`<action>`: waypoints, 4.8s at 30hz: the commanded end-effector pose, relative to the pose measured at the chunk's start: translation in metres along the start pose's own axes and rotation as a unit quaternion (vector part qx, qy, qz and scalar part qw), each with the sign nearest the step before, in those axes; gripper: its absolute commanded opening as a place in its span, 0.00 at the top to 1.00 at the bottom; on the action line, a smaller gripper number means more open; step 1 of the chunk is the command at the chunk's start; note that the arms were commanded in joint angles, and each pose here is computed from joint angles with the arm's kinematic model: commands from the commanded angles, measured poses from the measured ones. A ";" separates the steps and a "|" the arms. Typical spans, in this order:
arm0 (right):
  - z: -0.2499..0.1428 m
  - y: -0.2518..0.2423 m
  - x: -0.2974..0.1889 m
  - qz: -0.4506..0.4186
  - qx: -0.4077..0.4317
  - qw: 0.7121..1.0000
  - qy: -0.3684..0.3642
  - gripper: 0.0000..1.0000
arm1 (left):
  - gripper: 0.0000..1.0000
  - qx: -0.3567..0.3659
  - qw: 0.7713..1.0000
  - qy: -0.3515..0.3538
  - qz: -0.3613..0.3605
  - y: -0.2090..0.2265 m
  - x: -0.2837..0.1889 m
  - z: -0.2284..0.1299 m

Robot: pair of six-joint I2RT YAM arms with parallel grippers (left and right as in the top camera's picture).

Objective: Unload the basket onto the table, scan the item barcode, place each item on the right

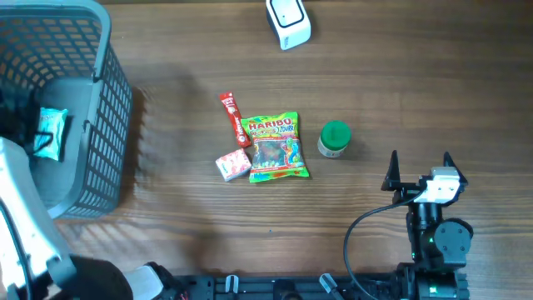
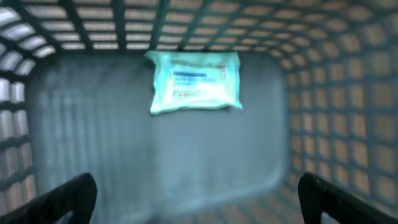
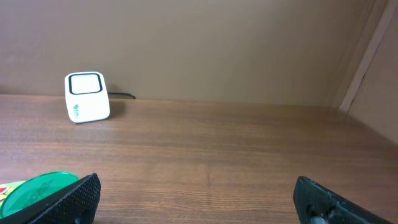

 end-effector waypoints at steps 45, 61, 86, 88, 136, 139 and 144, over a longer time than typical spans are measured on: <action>0.001 0.001 0.000 0.002 -0.004 1.000 -0.004 0.00 | 0.96 -0.014 1.000 -0.014 -0.012 0.038 0.196 -0.042; 0.001 0.001 0.000 0.002 -0.004 1.000 -0.004 0.00 | 0.96 0.042 0.854 -0.144 -0.498 -0.036 -0.172 -0.027; 0.001 0.001 0.000 0.002 -0.005 1.000 -0.004 0.00 | 0.96 0.406 0.773 0.287 -0.395 -0.102 0.019 -0.511; 0.001 0.001 0.000 0.002 -0.005 1.000 -0.004 0.00 | 0.96 0.409 0.765 0.288 -0.405 -0.101 0.013 -0.517; 0.001 0.001 0.000 0.002 -0.005 1.000 -0.004 0.00 | 0.00 0.311 0.703 -0.425 -0.478 -0.027 -0.376 -0.058; 0.001 0.001 0.000 0.002 -0.005 1.000 -0.004 0.01 | 0.00 0.262 0.706 -0.430 -0.498 0.003 -0.375 -0.050; 0.001 0.001 0.000 0.002 -0.004 1.000 -0.004 0.00 | 0.00 0.235 0.666 -0.472 -0.528 0.056 -0.383 -0.051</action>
Point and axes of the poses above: each gripper's point midway between its finger pads, its own x axis out along the fingers, its own y axis along the line the jaws close on, z = x × y, the point moved 5 cm from there along -x, back along the fingers, and after that the axes turned 2 degrees about x, right-handed, at the moved point
